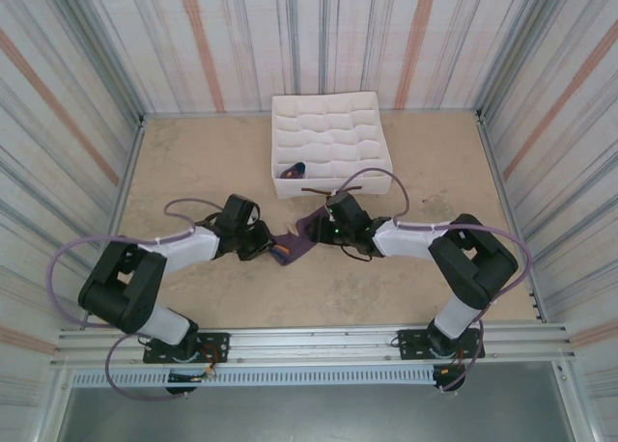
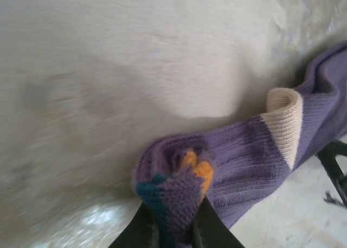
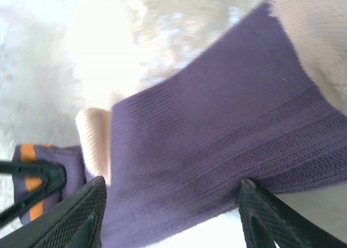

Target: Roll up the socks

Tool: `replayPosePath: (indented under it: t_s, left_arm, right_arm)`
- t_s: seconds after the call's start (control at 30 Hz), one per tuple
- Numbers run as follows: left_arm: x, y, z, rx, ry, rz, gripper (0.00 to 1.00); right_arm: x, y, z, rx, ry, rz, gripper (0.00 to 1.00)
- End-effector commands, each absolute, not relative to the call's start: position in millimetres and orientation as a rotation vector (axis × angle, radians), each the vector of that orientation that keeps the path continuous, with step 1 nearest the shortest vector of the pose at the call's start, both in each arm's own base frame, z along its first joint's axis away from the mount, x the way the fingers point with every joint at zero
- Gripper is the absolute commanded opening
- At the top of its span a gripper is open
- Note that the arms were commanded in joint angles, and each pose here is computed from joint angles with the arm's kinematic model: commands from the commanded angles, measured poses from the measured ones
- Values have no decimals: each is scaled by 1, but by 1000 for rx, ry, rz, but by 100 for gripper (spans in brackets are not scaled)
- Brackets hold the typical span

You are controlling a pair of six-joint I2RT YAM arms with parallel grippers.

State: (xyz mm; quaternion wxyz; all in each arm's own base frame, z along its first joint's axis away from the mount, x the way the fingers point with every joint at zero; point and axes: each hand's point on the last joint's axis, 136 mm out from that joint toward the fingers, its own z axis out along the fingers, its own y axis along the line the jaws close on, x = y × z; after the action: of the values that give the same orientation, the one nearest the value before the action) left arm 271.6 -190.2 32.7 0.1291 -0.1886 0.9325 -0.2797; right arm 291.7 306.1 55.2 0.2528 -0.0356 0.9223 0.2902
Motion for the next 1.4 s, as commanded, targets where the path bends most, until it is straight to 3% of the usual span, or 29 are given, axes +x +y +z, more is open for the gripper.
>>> replayPosePath:
  t_s: [0.0,0.2,0.4,0.8,1.37]
  left_arm:
    - [275,-155,34,-799,2600,-693,0]
    - [267,-126,45,-953,2478,-681,0]
    - [253,-106,50,-1060,2396,-673,0]
    - [239,-109,39,-1076,2439,-719,0]
    - [240,-115,37,-1036,2465,-736,0]
  right_arm:
    - [279,340,81,-490,2335,782,74]
    - [245,375,92,-774,2230,901,75]
    - [235,412,100,-939,2181,1003,70]
    - [227,450,86,-1007,2246,1159,54]
    - [200,461,47,-956,2363,1160,44]
